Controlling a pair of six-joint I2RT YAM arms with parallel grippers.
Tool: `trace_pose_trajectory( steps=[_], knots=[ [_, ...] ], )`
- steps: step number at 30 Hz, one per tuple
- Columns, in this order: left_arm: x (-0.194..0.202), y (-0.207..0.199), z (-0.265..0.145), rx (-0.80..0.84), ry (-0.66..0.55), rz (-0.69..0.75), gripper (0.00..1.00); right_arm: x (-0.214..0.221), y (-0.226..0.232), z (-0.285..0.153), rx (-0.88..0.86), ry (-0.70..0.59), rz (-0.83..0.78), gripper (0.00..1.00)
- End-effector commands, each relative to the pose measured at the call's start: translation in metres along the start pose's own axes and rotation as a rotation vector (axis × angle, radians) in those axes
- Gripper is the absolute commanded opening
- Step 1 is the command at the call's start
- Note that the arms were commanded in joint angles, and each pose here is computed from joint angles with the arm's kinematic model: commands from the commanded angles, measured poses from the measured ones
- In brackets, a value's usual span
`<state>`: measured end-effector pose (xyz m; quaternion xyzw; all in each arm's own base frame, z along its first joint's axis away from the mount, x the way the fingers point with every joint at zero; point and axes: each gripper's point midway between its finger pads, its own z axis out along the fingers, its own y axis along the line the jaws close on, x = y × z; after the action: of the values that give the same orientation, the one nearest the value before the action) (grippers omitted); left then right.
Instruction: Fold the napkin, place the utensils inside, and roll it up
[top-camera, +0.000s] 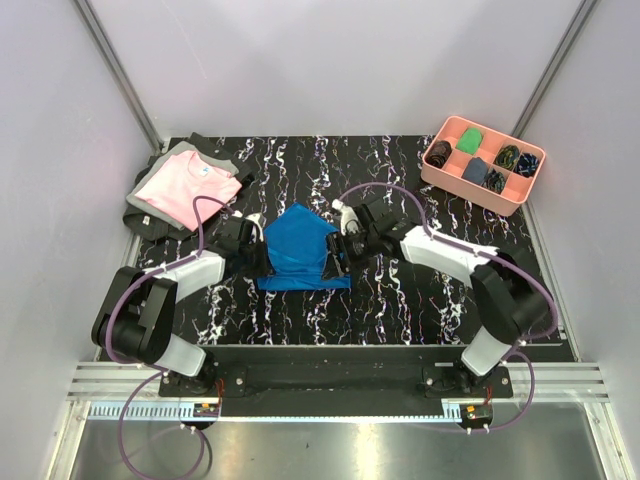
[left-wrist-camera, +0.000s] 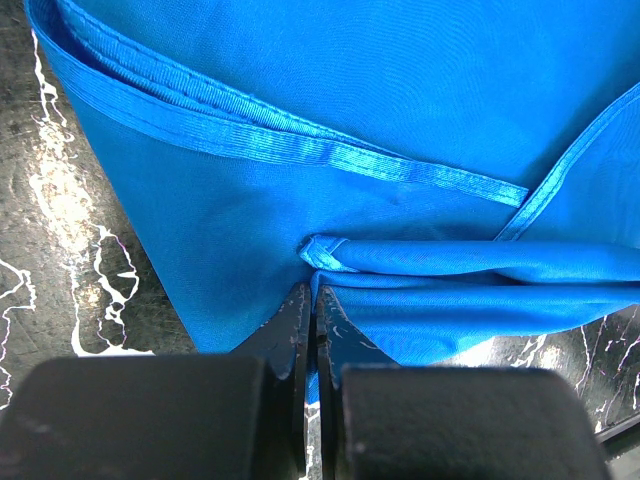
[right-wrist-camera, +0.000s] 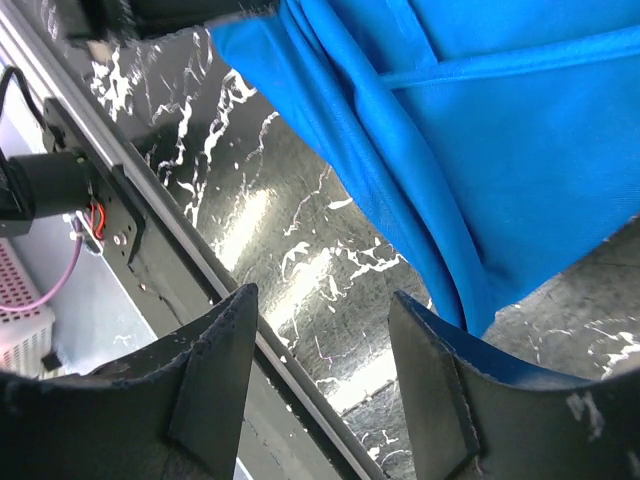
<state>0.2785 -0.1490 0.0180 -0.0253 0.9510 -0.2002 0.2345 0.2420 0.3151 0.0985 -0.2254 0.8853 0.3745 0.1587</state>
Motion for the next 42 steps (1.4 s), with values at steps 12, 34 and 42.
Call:
trace_pose_trajectory(
  steps=[12, 34, 42],
  knots=[
    [0.016, 0.012, 0.004, -0.042, 0.068, -0.006, 0.00, -0.008, -0.012, 0.027, 0.017, 0.026, 0.015, 0.63],
    [0.021, 0.014, 0.004, -0.041, 0.069, -0.014, 0.00, -0.003, -0.052, 0.044, 0.139, 0.047, -0.033, 0.64],
    [0.023, 0.013, 0.004, -0.039, 0.074, -0.030, 0.00, -0.040, -0.008, 0.007, 0.186, -0.118, -0.357, 0.73]
  ],
)
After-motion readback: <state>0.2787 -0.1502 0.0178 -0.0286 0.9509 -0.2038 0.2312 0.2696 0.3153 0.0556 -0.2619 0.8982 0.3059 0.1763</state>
